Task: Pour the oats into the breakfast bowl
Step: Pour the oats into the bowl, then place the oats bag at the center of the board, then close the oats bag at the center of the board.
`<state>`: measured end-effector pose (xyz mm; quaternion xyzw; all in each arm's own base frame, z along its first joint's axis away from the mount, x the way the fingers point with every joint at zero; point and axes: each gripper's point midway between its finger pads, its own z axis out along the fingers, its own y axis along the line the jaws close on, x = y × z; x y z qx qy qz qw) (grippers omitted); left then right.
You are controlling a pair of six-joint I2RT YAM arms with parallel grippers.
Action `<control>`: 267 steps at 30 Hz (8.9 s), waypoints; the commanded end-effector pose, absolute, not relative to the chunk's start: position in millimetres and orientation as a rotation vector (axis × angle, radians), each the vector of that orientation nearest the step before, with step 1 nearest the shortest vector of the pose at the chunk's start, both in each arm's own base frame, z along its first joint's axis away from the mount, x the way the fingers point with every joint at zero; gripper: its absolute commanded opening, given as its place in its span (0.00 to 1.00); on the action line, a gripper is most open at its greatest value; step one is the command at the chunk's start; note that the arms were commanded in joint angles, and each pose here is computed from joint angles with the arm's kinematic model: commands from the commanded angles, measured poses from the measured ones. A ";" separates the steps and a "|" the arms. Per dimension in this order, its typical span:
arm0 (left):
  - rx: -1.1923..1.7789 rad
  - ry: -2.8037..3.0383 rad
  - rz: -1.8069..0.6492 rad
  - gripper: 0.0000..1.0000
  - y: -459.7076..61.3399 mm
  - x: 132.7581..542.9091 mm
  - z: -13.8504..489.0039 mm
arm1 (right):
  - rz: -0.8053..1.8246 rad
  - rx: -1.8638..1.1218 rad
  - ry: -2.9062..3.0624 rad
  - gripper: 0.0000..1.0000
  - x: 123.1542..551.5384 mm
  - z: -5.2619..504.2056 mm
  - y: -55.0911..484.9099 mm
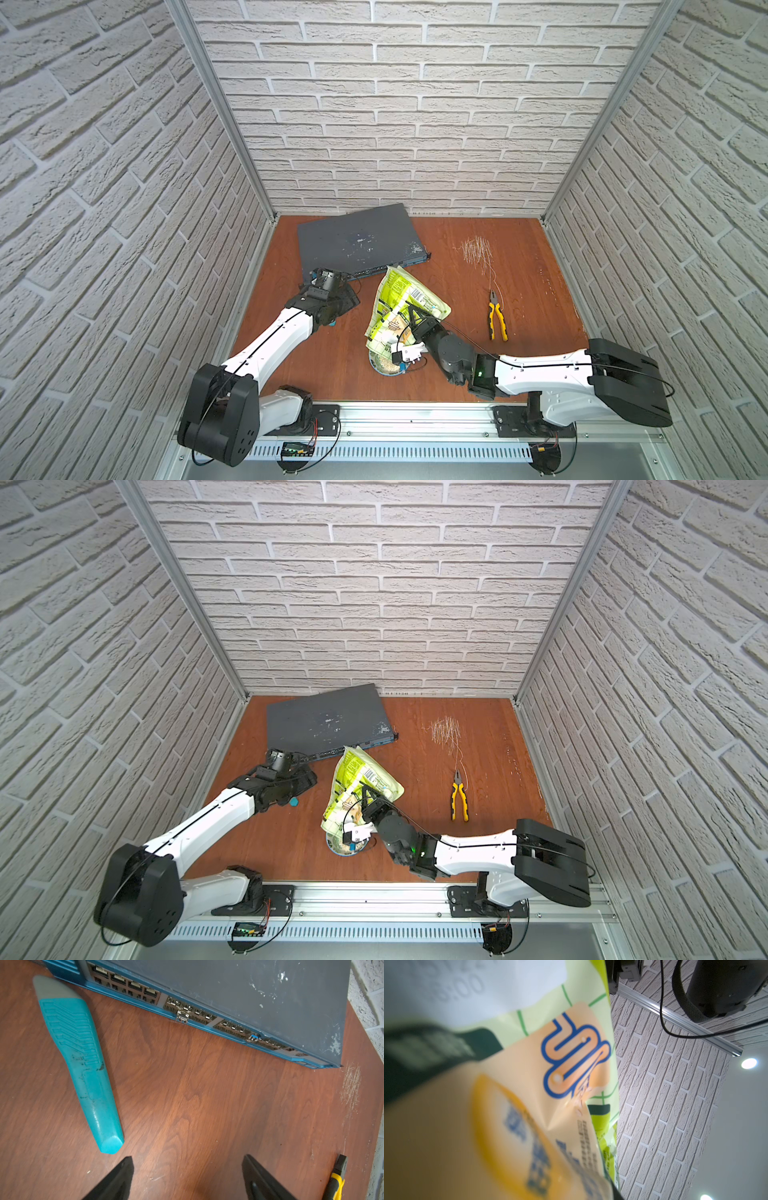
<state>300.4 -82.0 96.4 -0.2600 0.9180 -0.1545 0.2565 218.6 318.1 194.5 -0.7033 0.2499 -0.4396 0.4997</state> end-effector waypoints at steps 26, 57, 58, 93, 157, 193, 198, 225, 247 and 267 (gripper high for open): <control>-0.688 2.461 -0.411 0.84 -78.9 306.1 103.6 | -1.090 -1.411 0.651 0.04 224.5 274.0 311.0; -0.687 2.468 -0.393 0.84 -76.5 306.0 106.9 | -0.901 -1.327 0.926 0.03 225.6 258.3 281.2; -0.687 2.468 -0.393 0.84 -76.5 306.2 107.3 | -0.891 -1.320 0.945 0.03 226.4 258.1 278.7; -0.509 2.273 -0.501 0.86 -82.7 338.7 165.0 | 0.537 -0.470 1.766 0.03 277.3 230.7 205.1; 0.592 1.732 -0.591 0.94 -179.3 369.3 279.2 | 0.900 -0.971 1.782 0.03 290.3 282.4 235.9; 1.367 1.666 -0.997 0.38 -294.5 315.6 227.5 | 0.833 -1.150 1.712 0.03 280.1 300.5 236.0; 1.360 1.700 -0.971 0.15 -290.7 318.2 220.7 | 0.826 -1.135 1.705 0.03 282.5 301.0 236.0; 1.195 1.726 -0.460 0.00 -262.4 356.1 225.8 | 0.365 -0.900 2.230 0.04 302.4 200.3 164.4; 1.287 1.558 -0.494 0.00 -293.0 351.2 240.2 | 0.456 -1.311 2.156 0.94 305.5 246.3 226.0; 1.221 1.554 -0.499 0.00 -286.9 347.0 237.5 | 0.462 -1.509 2.274 0.33 318.8 196.0 257.4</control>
